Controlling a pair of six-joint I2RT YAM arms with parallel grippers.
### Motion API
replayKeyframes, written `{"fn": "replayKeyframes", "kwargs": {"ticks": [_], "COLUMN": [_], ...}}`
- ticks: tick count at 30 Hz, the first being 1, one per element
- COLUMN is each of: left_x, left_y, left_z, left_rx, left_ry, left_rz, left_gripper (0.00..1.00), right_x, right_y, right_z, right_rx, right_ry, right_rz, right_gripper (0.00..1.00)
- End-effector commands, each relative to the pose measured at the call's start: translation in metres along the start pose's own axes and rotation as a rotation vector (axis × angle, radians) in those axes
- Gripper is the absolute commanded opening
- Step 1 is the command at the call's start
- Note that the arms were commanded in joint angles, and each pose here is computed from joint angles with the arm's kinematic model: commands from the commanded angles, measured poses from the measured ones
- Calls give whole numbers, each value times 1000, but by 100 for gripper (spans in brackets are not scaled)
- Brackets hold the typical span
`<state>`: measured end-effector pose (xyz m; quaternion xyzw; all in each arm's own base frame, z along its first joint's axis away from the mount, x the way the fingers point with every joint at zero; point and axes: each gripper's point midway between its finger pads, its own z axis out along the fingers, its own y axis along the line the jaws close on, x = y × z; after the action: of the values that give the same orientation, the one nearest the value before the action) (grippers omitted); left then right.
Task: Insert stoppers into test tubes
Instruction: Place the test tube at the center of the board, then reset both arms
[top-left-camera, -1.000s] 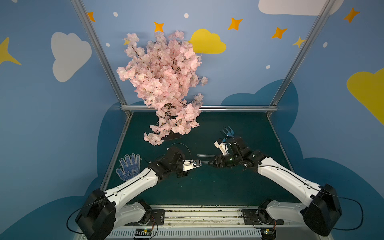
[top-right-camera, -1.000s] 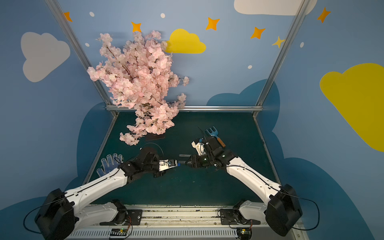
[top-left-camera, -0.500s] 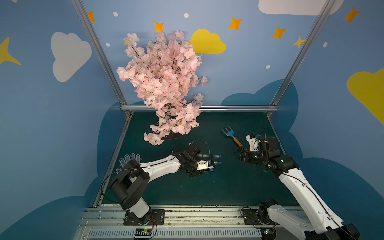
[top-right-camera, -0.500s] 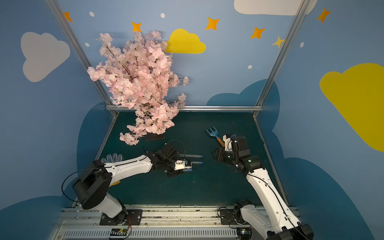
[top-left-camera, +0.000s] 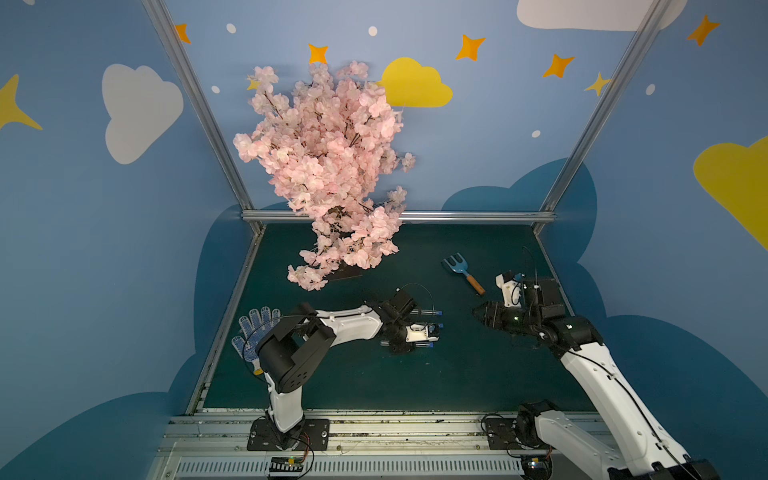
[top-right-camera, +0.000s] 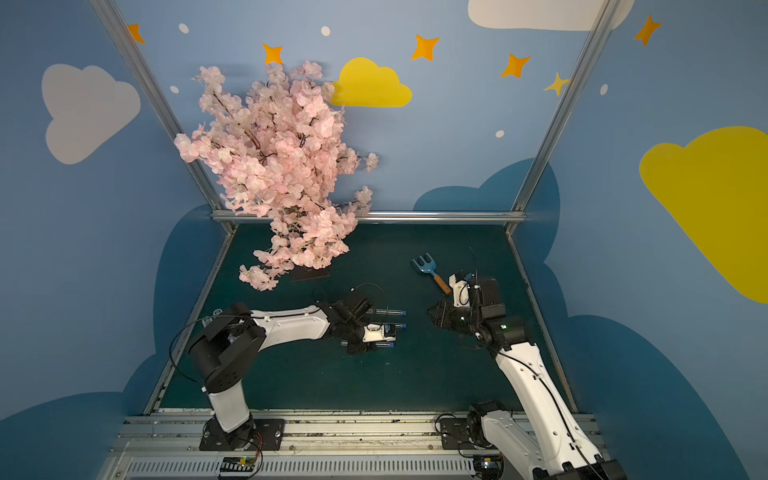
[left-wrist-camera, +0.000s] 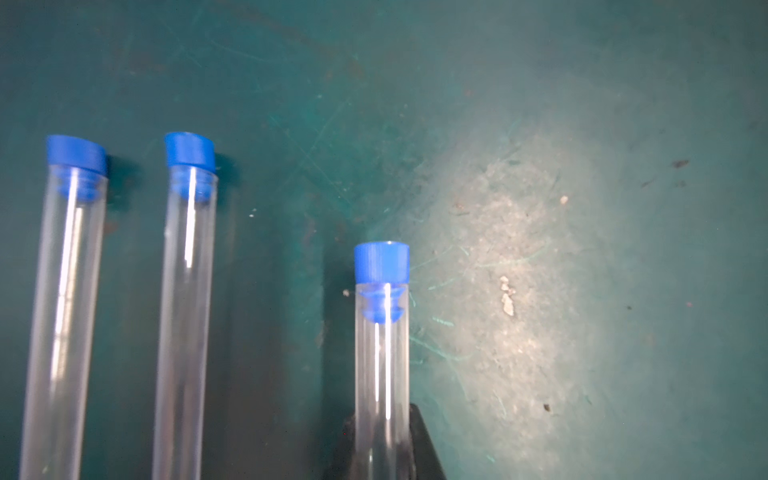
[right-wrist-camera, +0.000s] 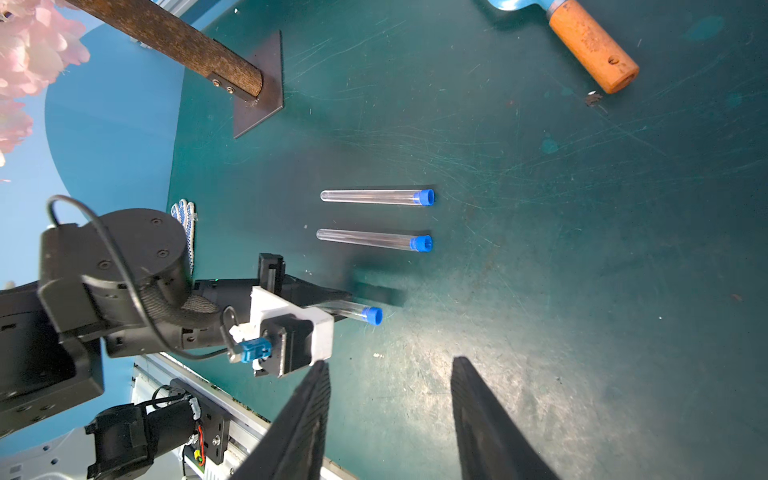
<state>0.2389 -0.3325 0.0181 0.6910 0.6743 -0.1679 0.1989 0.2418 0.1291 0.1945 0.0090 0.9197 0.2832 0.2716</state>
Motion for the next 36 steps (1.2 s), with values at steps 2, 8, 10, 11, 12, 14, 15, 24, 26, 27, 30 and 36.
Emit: {"fn": "replayKeyframes", "kwargs": {"ticks": [2, 8, 10, 11, 12, 14, 15, 24, 26, 27, 30, 36], "left_x": [1, 2, -1, -3, -7, -19, -26, -5, 40, 66, 135, 189], "left_y": [0, 0, -2, -3, -4, -5, -4, 92, 111, 116, 121, 124], "left_z": [6, 5, -1, -5, -11, -27, -37, -163, -190, -201, -232, -272], "left_rx": [14, 3, -2, -7, -14, -42, -64, -779, -959, -1040, -1268, -1476], "left_ry": [13, 6, -11, -23, -44, -100, -132, -471, -443, -419, -397, -311], "left_rz": [32, 35, 45, 50, 59, 75, 72, -424, -647, -747, -996, -1098], "left_gripper": [24, 46, 50, 52, 54, 59, 60, 91, 91, 91, 92, 92], "right_x": [3, 6, 6, 6, 6, 4, 2, -63, -79, -80, -90, -94], "right_y": [2, -1, -3, -4, -6, -9, -12, -84, -105, -115, -127, -155], "right_z": [-6, -6, -6, -5, -5, -2, 0, -11, -20, -14, 3, 32], "right_rx": [-5, 9, 15, 19, 23, 34, 47, 353, 435, 452, 452, 535], "right_ry": [11, 16, 20, 19, 19, 14, 6, -369, -493, -527, -602, -577], "right_rz": [-10, -11, -9, -10, -7, -4, -2, 20, 35, 15, -119, -244], "right_gripper": [47, 46, 46, 46, 47, 48, 50, 65, 67, 67, 66, 67]}}
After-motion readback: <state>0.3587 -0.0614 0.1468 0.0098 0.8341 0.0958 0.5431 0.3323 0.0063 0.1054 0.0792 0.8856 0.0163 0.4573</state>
